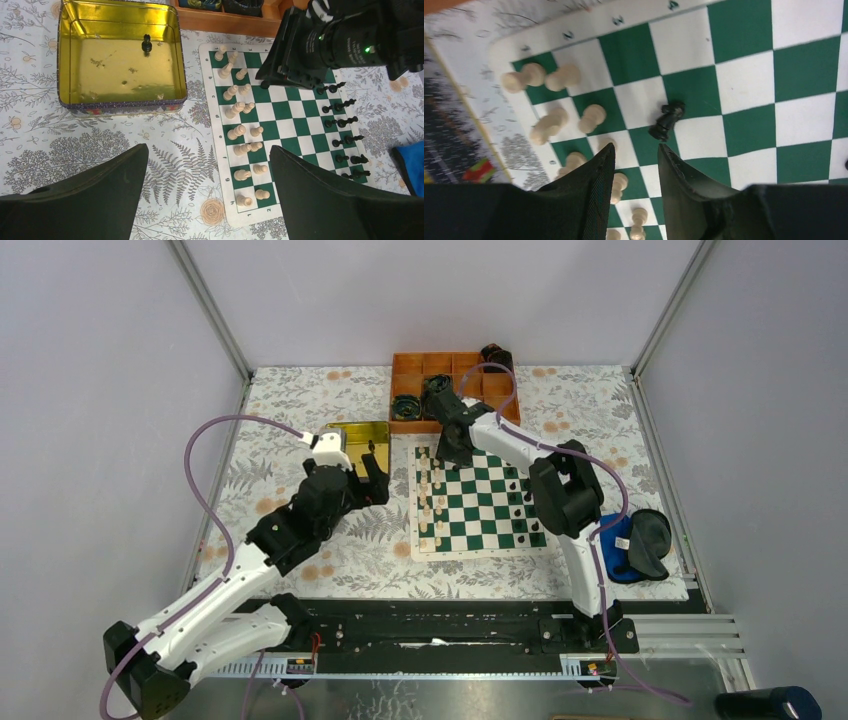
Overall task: Set up the chess pieces on the board
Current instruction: Pick up the chess piece from the chessboard.
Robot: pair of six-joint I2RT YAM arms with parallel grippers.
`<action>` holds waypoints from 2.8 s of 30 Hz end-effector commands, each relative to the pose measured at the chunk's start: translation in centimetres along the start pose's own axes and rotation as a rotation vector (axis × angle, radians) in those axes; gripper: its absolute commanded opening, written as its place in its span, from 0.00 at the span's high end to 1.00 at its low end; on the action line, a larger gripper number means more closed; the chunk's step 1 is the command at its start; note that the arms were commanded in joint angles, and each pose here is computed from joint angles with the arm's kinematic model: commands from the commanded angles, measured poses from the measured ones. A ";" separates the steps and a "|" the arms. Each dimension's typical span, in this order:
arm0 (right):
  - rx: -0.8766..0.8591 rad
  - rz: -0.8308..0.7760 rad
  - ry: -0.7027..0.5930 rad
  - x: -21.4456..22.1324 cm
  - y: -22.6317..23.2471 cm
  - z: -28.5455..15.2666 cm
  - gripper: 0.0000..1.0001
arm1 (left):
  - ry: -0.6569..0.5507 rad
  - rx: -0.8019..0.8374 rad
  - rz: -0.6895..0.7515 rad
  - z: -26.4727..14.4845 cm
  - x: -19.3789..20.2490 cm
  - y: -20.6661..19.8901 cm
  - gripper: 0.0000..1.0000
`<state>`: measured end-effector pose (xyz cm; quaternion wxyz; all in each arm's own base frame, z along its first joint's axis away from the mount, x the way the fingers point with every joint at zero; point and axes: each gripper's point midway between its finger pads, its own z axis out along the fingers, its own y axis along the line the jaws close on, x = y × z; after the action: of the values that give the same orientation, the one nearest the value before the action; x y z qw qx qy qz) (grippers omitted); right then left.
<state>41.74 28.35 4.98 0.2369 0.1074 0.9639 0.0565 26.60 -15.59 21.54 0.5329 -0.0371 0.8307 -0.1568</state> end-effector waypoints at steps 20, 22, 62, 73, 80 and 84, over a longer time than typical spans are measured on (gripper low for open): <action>0.112 0.033 -0.074 -1.7 -3.0 0.9 0.55 | 0.004 0.002 0.046 0.3 0.3 0.3 0.01; 0.113 0.041 -0.071 -1.9 -3.2 1.3 0.55 | 0.008 -0.001 0.050 0.4 0.4 0.3 0.01; 0.073 0.042 -0.009 -0.8 -2.4 3.0 0.56 | 0.023 -0.014 0.063 0.9 1.4 0.7 0.01; 0.074 0.035 0.004 -0.1 -2.2 3.2 0.62 | 0.021 -0.016 0.063 0.8 1.3 0.8 0.01; 0.085 0.032 0.023 0.8 -2.7 3.7 0.72 | 0.022 -0.016 0.063 0.8 1.4 0.8 0.01; 0.089 0.027 0.030 1.2 -3.0 3.7 0.79 | 0.025 -0.017 0.065 0.9 1.5 0.8 0.01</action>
<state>42.89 25.43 1.35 0.2269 0.1332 0.9647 0.0149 26.45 -15.68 19.30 0.5136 -0.0102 0.8470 -0.1367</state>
